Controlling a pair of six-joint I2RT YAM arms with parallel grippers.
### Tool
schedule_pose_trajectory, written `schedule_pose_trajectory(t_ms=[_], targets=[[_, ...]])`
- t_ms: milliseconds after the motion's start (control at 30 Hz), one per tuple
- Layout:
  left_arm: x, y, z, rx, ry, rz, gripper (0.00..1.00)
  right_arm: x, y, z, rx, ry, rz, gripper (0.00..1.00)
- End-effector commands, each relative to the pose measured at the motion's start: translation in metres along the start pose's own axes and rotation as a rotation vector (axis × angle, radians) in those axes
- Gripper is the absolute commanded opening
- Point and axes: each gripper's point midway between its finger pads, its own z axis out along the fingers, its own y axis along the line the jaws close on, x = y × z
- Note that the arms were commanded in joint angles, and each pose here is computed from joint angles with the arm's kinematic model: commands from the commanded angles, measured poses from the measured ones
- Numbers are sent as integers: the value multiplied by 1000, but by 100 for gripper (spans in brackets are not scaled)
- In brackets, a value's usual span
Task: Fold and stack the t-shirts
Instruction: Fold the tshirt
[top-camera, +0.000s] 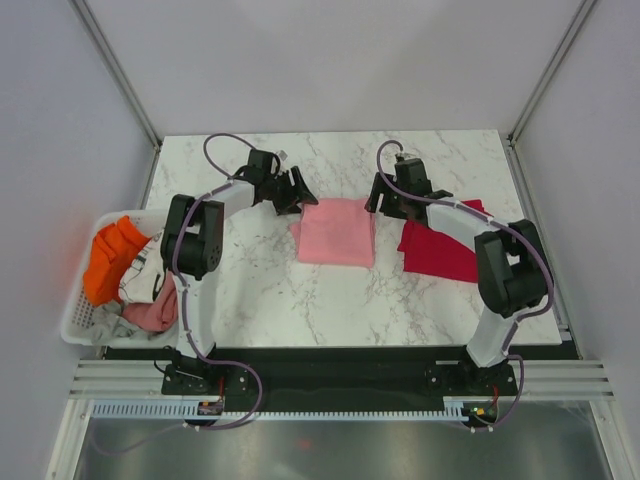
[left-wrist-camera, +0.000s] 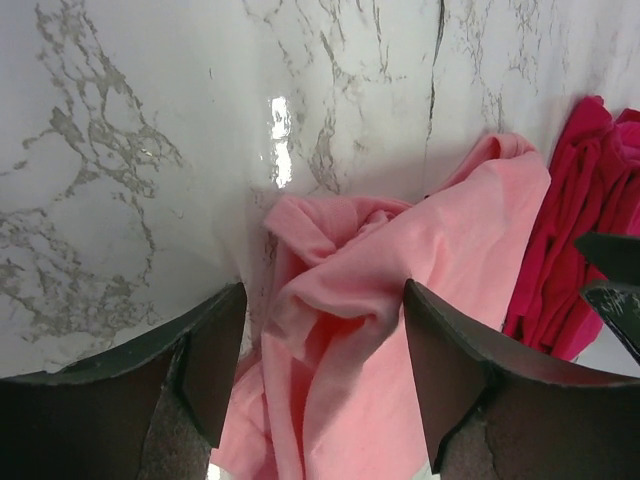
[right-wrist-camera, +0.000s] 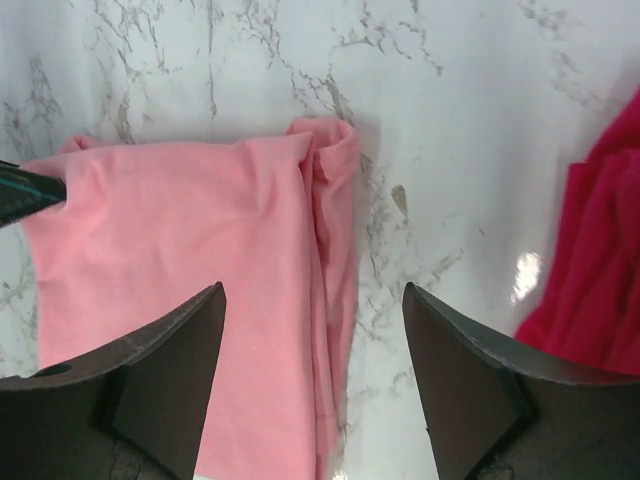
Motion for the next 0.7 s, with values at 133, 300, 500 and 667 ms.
schedule_pose_trajectory(t_ms=[133, 300, 500, 667], targets=[[5, 15, -15, -36, -7, 13, 74, -11, 35, 42, -228, -27, 108, 79], [3, 12, -20, -17, -26, 34, 87, 0, 20, 68, -169, 5, 122, 76], [5, 15, -14, -6, -13, 29, 79, 4, 1, 82, -119, 10, 143, 66], [10, 19, -4, 10, 19, 19, 66, 6, 0, 91, -133, 29, 142, 56]])
